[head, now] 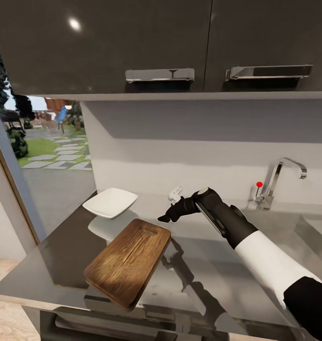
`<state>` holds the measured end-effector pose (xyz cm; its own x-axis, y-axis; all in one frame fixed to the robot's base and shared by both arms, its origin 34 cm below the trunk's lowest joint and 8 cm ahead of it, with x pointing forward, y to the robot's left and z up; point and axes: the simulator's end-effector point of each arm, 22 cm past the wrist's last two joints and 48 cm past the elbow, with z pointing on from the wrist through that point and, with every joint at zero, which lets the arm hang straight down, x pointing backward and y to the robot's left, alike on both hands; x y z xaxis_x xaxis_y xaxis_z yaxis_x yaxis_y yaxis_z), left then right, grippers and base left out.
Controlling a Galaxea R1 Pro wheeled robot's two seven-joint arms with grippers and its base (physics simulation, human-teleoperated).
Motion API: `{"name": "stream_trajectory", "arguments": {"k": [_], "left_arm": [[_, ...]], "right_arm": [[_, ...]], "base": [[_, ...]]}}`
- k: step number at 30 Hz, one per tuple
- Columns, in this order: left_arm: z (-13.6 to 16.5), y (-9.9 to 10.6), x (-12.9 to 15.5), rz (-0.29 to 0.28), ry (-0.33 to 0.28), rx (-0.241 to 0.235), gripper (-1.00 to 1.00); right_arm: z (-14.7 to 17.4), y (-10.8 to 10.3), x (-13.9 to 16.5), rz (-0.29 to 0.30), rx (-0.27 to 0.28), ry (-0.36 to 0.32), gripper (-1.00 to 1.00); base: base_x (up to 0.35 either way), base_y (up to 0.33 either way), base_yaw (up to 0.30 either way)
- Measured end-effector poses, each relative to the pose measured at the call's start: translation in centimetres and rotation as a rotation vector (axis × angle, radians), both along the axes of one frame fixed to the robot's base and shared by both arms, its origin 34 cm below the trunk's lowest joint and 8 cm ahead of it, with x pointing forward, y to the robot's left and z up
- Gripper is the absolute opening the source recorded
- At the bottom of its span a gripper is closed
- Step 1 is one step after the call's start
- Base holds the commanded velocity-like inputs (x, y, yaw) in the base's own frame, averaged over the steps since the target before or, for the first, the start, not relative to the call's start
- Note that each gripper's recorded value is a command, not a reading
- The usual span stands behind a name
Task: In the kitchen, take the Vidalia onion out of the sink, dice it on the chopping board with the paring knife, put the diced onion into the bowl on the countertop, then place both the paring knife and the chopping board into the sink.
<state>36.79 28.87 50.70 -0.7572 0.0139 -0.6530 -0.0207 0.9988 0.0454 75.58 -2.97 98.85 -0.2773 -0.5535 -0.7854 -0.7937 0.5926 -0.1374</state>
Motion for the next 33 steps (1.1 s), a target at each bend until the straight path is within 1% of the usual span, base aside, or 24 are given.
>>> {"name": "stream_trajectory", "arguments": {"k": [20, 33], "left_arm": [[-0.5, 0.0, -0.8, 0.000, 0.024, 0.000, 1.00], [-0.9, 0.0, -1.3, 0.000, 0.039, 0.000, 1.00]], "right_arm": [[-1.5, 0.2, 0.3, 0.003, 0.002, 0.024, 1.00], [-2.4, 0.2, 0.5, 0.002, 0.002, 0.039, 1.00]], "base": [[0.001, 0.000, 0.000], [0.068, -0.053, 0.000]]}}
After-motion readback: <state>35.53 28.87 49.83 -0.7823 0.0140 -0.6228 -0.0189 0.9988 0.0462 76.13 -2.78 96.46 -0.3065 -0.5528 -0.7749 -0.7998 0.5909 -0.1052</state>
